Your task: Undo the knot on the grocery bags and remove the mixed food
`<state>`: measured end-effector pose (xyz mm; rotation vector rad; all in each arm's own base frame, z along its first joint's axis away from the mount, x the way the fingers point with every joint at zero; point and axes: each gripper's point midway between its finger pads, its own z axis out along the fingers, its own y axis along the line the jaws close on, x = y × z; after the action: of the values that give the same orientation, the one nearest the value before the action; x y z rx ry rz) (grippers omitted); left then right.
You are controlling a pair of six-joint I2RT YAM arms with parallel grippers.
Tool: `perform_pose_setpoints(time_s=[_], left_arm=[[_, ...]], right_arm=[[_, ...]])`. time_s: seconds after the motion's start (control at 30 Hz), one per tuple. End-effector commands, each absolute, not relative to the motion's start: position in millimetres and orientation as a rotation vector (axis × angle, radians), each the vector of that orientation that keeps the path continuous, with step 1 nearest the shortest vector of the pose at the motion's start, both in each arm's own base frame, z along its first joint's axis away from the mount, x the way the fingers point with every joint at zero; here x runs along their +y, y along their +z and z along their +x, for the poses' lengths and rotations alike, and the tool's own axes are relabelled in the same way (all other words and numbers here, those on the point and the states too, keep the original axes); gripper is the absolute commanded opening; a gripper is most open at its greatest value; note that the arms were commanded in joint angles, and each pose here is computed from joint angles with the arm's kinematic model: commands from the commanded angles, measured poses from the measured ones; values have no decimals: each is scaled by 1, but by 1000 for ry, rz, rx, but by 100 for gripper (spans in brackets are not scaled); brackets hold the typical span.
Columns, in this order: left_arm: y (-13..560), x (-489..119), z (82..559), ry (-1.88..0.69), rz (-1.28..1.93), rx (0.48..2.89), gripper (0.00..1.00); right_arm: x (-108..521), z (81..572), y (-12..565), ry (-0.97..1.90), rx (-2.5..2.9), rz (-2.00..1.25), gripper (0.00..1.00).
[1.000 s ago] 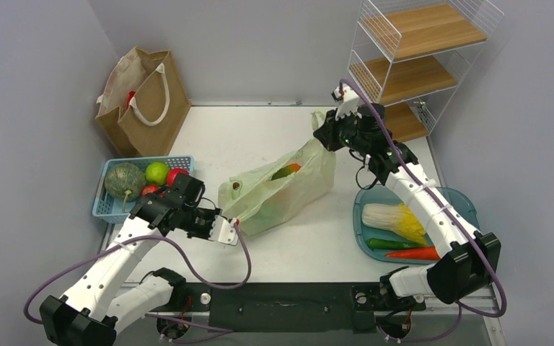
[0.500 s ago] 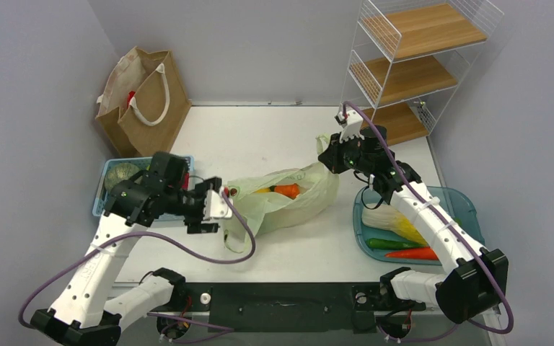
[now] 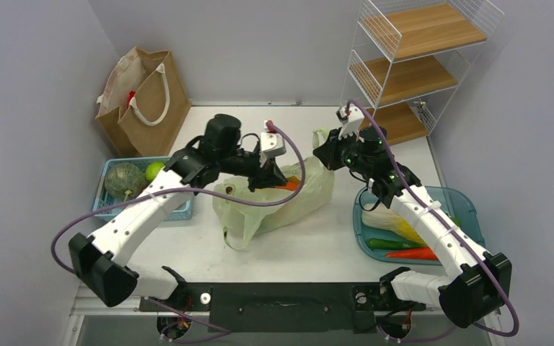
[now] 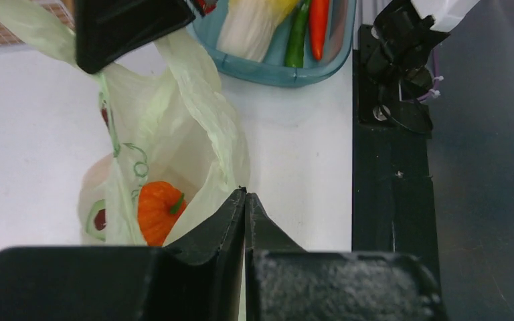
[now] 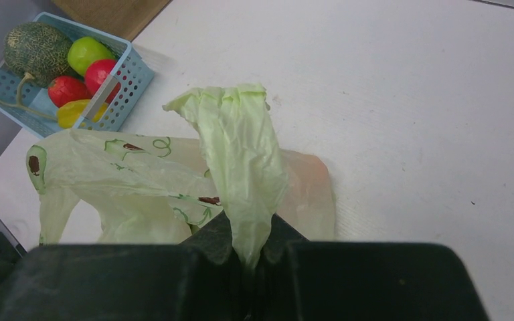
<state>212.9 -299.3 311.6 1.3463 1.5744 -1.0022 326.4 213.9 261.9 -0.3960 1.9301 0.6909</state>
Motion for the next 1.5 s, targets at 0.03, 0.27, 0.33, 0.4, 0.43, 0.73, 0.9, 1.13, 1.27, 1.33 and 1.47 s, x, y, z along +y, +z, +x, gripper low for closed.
perform_pose_setpoints(time_s=[0.03,0.27,0.33,0.4,0.43,0.73,0.9,1.13,1.27,1.33,1.47], left_arm=[[260,-333,248,-1018,1293,1720,0],[167,-271,341,-540,1138,2004,0],[143,-241,357,-382,1135,2051,1],[128,-214,362,-312,1136,2088,10],[123,-205,361,-308,1193,2073,18],[70,-159,185,-791,2144,1820,53],[98,-166,187,-869,2050,1821,52],[190,-218,247,-688,1526,1663,70],[219,-234,258,-572,1387,1517,75],[229,-244,260,-537,1354,1478,75],[222,-256,256,-581,1383,1513,63]], right_arm=[[209,333,283,692,1858,-331,0],[190,323,268,645,1919,-321,0],[183,319,265,633,1932,-305,0],[172,317,264,616,1945,-287,0],[165,314,260,603,1962,-272,0],[127,311,186,383,2144,-305,0],[142,312,200,447,2108,-410,39],[156,294,298,432,1797,-618,70],[182,276,318,387,1689,-795,70],[195,272,320,366,1633,-863,69],[226,269,324,384,1545,-951,49]])
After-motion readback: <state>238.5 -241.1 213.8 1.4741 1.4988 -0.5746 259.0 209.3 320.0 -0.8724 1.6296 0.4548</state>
